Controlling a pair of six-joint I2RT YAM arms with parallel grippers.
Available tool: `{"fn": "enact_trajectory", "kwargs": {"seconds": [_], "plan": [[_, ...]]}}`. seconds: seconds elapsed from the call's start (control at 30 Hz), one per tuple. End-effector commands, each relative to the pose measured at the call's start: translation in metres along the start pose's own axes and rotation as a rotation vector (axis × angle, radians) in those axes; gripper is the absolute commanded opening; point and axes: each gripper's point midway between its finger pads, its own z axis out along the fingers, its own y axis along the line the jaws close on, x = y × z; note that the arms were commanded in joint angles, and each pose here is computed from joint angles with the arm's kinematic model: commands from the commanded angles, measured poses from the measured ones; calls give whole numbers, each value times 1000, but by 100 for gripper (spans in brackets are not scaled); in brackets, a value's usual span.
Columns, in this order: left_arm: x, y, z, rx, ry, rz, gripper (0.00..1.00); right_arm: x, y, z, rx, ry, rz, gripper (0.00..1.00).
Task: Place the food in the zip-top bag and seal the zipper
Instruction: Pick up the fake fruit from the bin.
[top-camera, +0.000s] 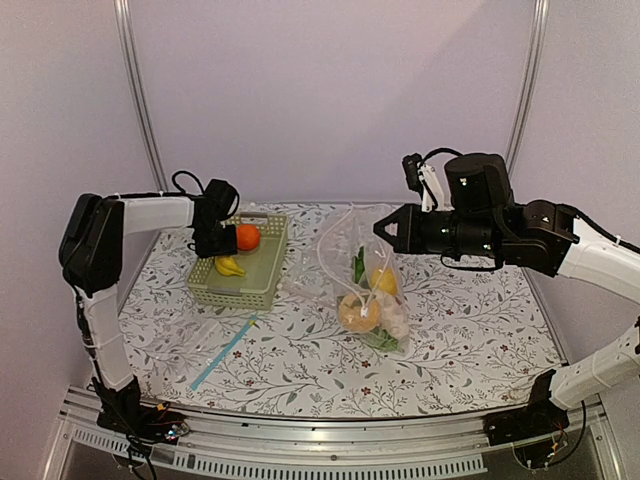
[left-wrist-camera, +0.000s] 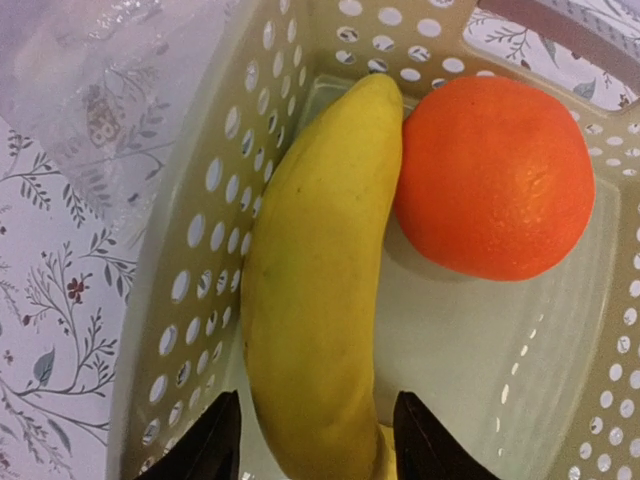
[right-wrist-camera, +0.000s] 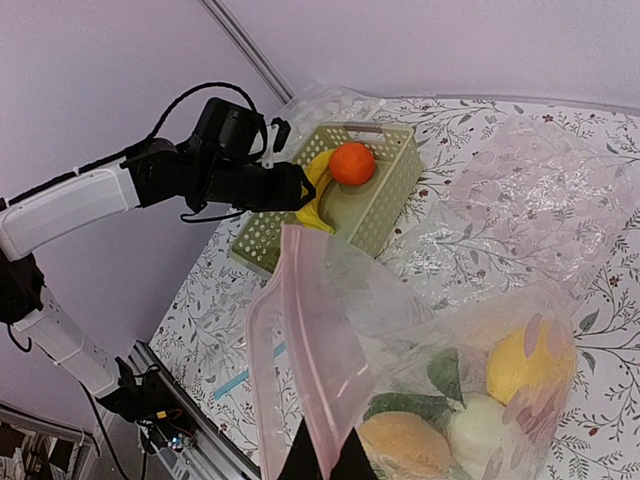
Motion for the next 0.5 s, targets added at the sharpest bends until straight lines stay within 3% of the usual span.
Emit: {"fn": "enact_trajectory", "kwargs": {"seconds": [0.0, 0.2, 0.47], "plan": [[-3, -1, 11, 12, 9, -4, 51, -9, 12, -5, -44, -31, -6, 0], [2, 1, 19, 6, 33, -1, 50, -10, 15, -5, -55, -29, -6, 0], [1, 4, 16, 4, 32, -4, 36, -9, 16, -1, -58, -21, -5, 0]]}}
